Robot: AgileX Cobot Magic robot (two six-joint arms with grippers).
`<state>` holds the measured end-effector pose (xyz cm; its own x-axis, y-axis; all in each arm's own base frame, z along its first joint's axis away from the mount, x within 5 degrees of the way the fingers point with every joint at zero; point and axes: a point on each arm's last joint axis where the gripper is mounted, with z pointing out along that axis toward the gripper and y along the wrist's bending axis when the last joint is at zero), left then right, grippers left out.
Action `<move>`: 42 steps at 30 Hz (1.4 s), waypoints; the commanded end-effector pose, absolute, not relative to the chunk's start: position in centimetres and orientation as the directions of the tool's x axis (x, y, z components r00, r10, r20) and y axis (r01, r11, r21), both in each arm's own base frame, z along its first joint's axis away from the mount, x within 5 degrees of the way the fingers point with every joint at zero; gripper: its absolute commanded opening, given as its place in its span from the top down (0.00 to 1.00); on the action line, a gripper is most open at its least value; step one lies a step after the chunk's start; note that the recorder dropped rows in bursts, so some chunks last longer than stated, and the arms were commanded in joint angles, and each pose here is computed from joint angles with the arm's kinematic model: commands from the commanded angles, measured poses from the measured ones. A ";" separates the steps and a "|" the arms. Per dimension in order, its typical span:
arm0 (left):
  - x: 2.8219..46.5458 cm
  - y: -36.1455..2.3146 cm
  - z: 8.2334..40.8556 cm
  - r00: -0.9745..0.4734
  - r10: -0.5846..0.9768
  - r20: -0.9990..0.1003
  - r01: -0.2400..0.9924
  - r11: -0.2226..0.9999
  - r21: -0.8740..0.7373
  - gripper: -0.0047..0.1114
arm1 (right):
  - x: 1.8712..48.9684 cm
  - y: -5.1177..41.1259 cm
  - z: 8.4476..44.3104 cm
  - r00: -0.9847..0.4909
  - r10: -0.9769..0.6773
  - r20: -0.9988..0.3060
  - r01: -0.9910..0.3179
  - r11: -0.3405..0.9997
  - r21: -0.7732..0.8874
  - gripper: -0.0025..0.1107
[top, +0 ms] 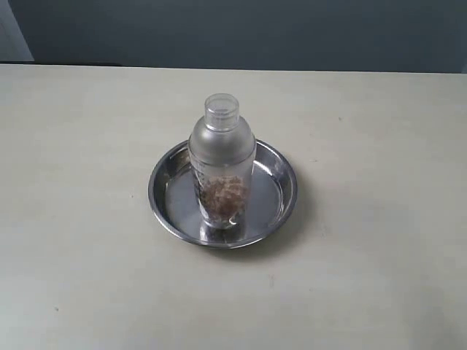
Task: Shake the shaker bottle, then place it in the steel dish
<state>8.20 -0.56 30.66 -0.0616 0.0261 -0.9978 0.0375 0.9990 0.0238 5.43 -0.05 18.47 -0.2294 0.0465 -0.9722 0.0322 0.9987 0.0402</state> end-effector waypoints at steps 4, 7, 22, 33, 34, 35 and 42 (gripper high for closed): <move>8.5 -0.3 27.1 -0.129 -0.101 -0.987 0.008 0.995 -0.103 0.96 | 5.4 -0.1 18.6 -0.214 0.046 -0.976 0.036 0.999 0.039 0.98; 8.1 -0.1 25.4 -0.166 -0.147 -0.975 -0.041 0.989 -0.143 0.96 | 5.4 -0.1 18.6 -0.214 0.046 -0.976 0.036 0.999 0.039 0.98; 6.1 0.8 19.4 -0.104 -0.269 -0.958 -0.197 0.949 -0.245 0.96 | 5.4 -0.1 18.6 -0.214 0.046 -0.976 0.036 0.999 0.039 0.98; 5.6 0.8 19.3 -0.094 -0.244 -0.965 -0.205 0.953 -0.221 0.96 | 5.4 -0.1 18.6 -0.214 0.046 -0.976 0.036 0.999 0.039 0.98; 5.5 0.9 19.4 -0.082 -0.233 -0.969 -0.204 0.956 -0.212 0.96 | 5.4 -0.1 18.6 -0.214 0.046 -0.976 0.036 0.999 0.039 0.98; 5.5 0.9 19.4 -0.086 -0.211 -0.974 -0.207 0.960 -0.189 0.96 | 5.4 -0.1 18.6 -0.214 0.046 -0.976 0.036 0.999 0.039 0.98; 5.5 0.9 19.4 -0.087 -0.198 -0.976 -0.209 0.962 -0.177 0.96 | 5.4 -0.1 18.6 -0.214 0.046 -0.976 0.036 0.999 0.039 0.98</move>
<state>5.51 0.89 19.43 -0.0975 -0.2069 -0.9735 -0.2075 0.9609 -0.1835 5.43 -0.05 18.47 -0.2294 0.0465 -0.9722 0.0322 0.9987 0.0402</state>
